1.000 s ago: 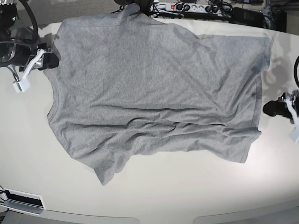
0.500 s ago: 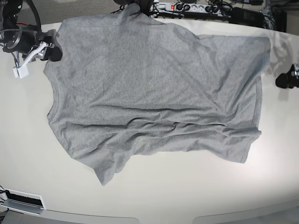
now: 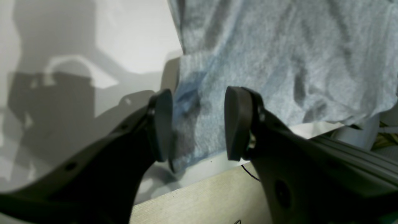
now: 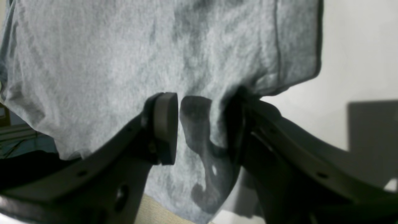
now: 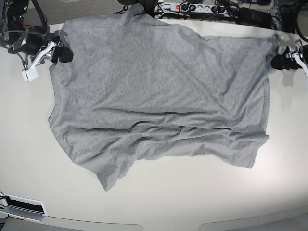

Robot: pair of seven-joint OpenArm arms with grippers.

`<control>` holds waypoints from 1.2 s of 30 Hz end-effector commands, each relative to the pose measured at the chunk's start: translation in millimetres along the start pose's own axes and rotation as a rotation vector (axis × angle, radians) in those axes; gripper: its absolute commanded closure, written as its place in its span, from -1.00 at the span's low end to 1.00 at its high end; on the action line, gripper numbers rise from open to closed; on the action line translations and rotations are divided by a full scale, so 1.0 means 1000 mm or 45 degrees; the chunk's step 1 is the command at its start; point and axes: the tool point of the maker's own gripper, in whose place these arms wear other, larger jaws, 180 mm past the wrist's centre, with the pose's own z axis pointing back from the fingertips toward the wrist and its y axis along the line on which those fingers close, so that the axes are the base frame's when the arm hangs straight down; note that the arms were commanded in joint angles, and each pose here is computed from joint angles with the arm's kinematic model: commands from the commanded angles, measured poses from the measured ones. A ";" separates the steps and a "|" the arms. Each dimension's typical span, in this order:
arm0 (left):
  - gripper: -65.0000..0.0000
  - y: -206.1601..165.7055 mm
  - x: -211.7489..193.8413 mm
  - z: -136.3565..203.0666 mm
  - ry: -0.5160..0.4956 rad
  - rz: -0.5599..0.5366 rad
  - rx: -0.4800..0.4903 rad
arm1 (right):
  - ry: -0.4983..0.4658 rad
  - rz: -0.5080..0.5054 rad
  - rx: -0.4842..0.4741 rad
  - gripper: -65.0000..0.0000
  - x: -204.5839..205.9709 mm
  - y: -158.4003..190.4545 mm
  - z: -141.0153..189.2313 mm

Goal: Layout the t-shirt on the table in an organized manner, then fold the t-shirt properly
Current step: 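Grasp the shirt's shoulder edge with both grippers, then lift the shoulder edge with both grippers and pull it taut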

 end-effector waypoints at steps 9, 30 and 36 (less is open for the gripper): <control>0.12 0.001 -0.039 0.001 0.081 0.049 0.006 | 0.052 0.027 -0.028 0.17 -0.002 -0.008 0.009; 0.94 0.001 -0.029 0.000 0.042 0.038 0.009 | 0.349 -0.080 0.152 0.17 -0.058 0.016 0.023; 0.94 -0.001 -0.027 0.000 0.033 0.049 -0.008 | 0.346 -0.103 0.155 0.17 -0.066 0.016 0.025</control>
